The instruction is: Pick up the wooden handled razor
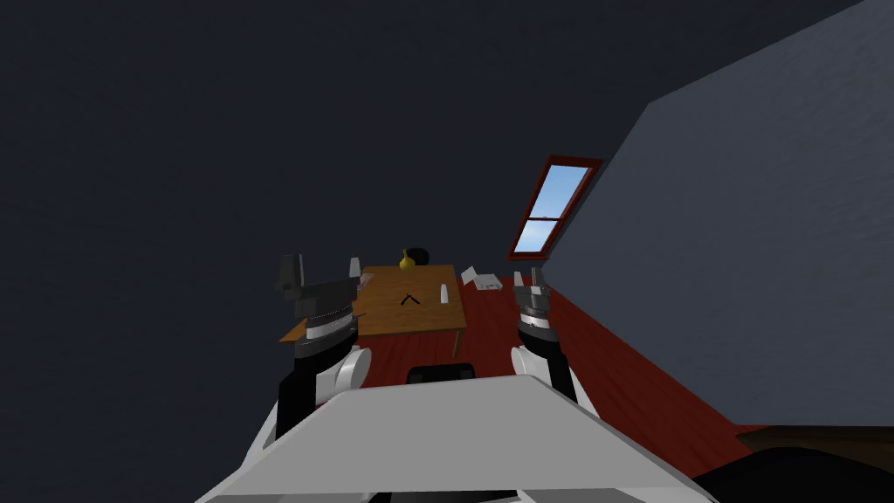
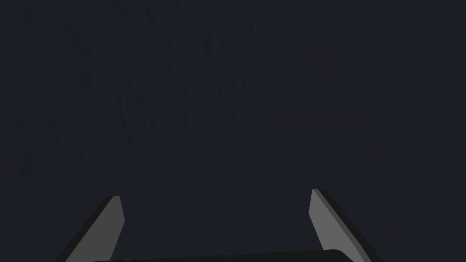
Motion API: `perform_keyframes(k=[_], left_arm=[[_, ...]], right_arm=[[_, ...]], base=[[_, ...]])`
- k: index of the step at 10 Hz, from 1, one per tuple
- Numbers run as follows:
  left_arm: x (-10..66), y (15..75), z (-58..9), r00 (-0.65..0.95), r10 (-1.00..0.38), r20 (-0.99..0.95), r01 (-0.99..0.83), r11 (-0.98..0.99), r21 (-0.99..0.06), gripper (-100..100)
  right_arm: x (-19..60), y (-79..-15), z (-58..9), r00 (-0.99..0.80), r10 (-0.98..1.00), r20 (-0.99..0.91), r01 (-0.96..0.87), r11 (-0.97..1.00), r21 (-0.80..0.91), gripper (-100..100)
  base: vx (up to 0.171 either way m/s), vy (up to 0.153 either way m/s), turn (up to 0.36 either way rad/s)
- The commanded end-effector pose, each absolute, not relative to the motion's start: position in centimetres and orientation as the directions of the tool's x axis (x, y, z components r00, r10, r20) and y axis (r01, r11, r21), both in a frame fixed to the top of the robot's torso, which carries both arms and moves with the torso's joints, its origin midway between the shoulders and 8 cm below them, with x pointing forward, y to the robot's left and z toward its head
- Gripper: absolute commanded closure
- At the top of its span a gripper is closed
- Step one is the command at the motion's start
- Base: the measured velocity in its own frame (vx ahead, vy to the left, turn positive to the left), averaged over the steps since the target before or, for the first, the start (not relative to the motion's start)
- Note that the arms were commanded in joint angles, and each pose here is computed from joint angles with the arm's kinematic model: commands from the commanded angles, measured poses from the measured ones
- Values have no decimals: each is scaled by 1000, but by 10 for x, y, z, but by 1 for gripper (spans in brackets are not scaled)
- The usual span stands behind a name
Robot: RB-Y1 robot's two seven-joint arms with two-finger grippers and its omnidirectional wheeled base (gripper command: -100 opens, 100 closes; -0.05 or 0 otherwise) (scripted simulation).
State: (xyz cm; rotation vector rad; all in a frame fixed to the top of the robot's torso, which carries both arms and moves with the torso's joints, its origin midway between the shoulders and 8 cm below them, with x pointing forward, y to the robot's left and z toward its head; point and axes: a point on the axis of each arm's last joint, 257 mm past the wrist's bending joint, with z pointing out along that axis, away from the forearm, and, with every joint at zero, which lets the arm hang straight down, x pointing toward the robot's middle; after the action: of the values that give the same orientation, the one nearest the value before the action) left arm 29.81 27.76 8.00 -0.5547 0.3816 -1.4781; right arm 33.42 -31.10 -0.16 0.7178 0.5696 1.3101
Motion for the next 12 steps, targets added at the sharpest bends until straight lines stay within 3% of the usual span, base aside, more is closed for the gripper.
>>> perform_keyframes(k=[1,12], left_arm=[[305,274,73,57,-996,66,814,8,-581,-100],[370,272,0,17,-999,-41,712,40,-702,-100]], right_arm=[[334,-311,-2,179,984,22,-655,102,749,0],[334,-311,-2,179,984,22,-655,102,749,0]], base=[[-9,-13,-23],[-21,-29,-24]])
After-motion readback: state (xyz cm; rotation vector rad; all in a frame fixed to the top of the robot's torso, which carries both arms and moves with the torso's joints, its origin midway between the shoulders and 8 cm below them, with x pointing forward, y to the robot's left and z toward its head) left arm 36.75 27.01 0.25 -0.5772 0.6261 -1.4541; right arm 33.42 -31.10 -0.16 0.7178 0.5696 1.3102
